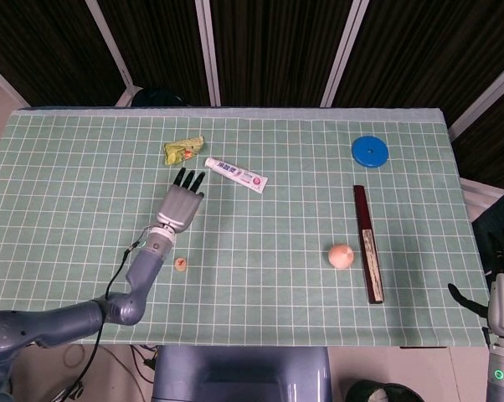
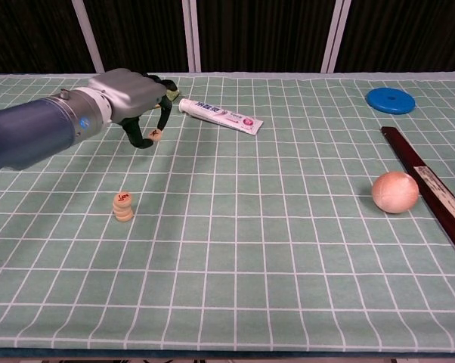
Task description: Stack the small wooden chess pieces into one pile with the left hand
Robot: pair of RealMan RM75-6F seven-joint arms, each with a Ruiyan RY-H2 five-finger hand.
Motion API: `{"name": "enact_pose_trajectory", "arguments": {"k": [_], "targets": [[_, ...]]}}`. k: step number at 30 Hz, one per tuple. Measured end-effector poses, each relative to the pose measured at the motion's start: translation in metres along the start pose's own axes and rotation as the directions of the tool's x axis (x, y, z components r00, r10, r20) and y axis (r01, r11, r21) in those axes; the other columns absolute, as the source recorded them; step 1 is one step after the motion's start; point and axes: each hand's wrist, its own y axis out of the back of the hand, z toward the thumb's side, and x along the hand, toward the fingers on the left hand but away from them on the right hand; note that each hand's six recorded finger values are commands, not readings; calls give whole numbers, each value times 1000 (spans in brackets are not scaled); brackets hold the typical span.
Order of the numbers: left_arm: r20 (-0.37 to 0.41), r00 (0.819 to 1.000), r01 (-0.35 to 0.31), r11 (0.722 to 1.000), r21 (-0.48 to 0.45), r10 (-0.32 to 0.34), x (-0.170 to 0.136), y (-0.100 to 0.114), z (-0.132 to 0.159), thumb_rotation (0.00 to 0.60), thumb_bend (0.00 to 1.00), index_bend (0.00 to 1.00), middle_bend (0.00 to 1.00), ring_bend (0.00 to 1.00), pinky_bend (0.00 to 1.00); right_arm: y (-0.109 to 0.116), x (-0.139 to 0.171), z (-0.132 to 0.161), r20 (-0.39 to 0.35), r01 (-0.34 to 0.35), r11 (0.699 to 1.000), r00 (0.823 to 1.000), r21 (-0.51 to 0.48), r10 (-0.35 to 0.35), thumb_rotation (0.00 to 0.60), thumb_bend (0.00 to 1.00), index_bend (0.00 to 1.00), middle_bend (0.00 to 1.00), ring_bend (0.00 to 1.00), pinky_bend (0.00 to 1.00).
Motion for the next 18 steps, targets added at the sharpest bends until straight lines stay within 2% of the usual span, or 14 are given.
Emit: {"name": "enact_pose_trajectory", "arguments": {"k": [9, 13, 18], "targets": [[49, 999, 0, 1000, -28, 2, -53, 29, -20, 600, 314, 497, 0, 0, 0, 0, 0, 0, -4, 3, 1000, 1000, 7, -3, 600, 232, 92, 13, 0, 0], [68, 998, 19, 1000, -10, -19, -79, 27, -28, 600, 314, 496, 2, 0, 0, 0, 0, 1, -6, 3, 1000, 1000, 7, -3, 600, 233, 92, 13, 0, 0], [114, 992, 48, 999, 23, -51, -106, 17, -24, 600, 314, 497, 2, 0, 0, 1, 1, 1, -10, 7, 1000, 1000, 9, -6, 600, 232, 92, 13, 0, 0]]}}
